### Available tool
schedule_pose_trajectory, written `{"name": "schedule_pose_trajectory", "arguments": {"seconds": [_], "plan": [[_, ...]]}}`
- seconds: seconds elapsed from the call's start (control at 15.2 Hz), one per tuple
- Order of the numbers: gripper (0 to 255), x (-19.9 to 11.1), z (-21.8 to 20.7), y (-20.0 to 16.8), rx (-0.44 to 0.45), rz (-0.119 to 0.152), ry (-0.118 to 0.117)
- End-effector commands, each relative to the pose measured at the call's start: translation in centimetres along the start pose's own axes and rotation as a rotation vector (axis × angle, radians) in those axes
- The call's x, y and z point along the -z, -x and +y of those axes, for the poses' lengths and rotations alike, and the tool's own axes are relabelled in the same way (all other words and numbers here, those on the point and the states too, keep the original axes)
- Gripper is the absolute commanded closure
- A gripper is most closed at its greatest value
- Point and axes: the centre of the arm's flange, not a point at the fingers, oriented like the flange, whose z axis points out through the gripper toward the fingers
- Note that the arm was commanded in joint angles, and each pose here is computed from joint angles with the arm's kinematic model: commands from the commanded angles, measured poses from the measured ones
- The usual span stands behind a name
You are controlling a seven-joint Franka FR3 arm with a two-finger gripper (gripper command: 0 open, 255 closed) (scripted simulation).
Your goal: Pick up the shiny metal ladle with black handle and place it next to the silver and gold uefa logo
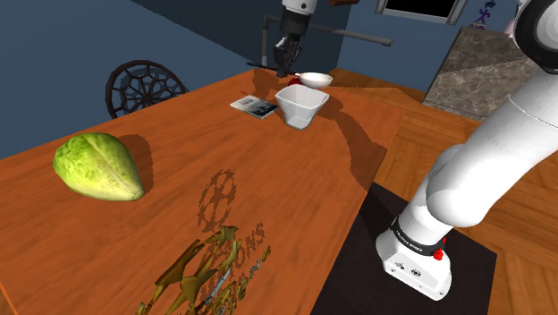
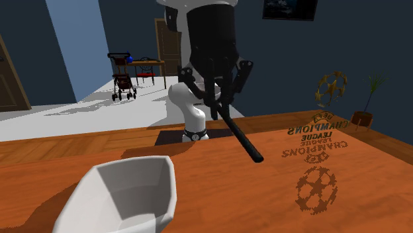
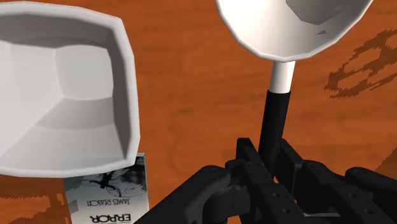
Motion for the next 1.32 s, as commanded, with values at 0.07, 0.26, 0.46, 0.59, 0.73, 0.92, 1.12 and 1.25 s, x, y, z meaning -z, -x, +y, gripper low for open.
{"name": "schedule_pose_trajectory", "arguments": {"seconds": [0.07, 0.26, 0.46, 0.59, 0.73, 0.92, 1.12, 1.25], "plan": [[255, 1.7, -0.3, -0.2, 0.000, 0.000, 0.000], [255, 3.3, -0.5, -0.4, 0.000, 0.000, 0.000], [255, 4.9, -0.6, -0.5, 0.000, 0.000, 0.000], [255, 5.9, -0.7, -0.7, 0.000, 0.000, 0.000], [255, 7.0, -0.8, -0.8, 0.000, 0.000, 0.000], [255, 8.5, -1.0, -1.0, 0.000, 0.000, 0.000], [255, 10.1, -1.1, -1.1, 0.000, 0.000, 0.000], [255, 10.7, -1.2, -1.2, 0.000, 0.000, 0.000]]}}
